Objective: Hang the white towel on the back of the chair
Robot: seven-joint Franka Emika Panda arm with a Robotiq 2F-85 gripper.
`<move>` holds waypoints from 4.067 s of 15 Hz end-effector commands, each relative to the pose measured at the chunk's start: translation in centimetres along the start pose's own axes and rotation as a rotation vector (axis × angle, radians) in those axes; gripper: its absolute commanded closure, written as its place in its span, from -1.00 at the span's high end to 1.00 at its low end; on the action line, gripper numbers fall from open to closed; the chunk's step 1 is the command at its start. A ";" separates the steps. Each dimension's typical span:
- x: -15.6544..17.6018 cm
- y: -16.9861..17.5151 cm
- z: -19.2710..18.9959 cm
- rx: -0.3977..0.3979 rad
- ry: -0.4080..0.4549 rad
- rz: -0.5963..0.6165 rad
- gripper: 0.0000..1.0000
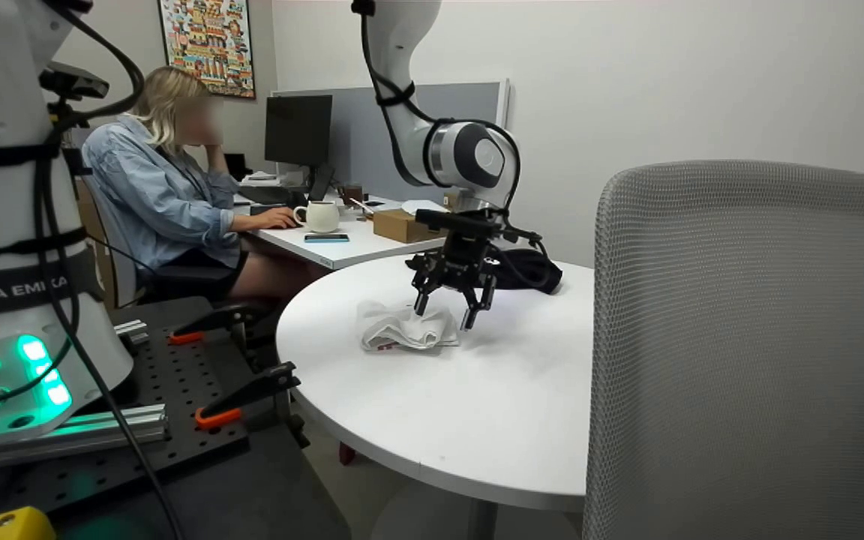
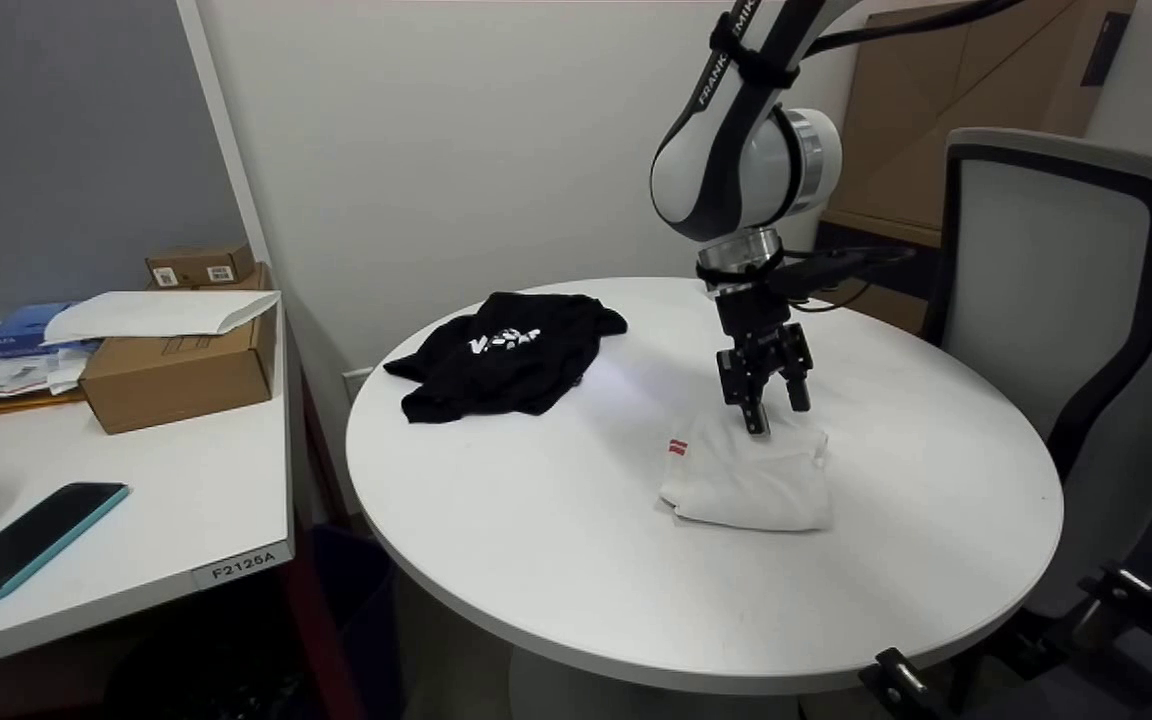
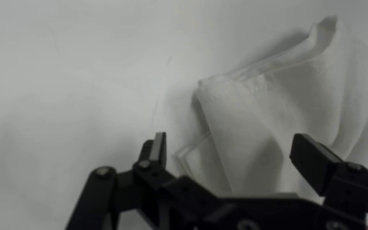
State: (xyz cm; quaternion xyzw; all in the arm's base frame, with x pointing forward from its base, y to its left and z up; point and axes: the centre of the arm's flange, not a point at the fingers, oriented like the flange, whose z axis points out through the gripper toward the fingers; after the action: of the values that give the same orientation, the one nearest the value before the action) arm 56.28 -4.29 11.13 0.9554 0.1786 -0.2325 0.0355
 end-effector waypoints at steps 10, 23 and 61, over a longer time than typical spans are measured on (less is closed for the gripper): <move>1.0 -1.5 0.1 -0.054 0.014 0.027 -0.99; 1.0 -0.3 -13.3 -0.053 0.187 0.252 -0.98; -32.4 23.8 -40.4 0.091 0.465 1.772 -0.98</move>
State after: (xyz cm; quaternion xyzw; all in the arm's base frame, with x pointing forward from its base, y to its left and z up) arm 58.39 -30.00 60.86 0.7883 -0.5941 0.0802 0.1384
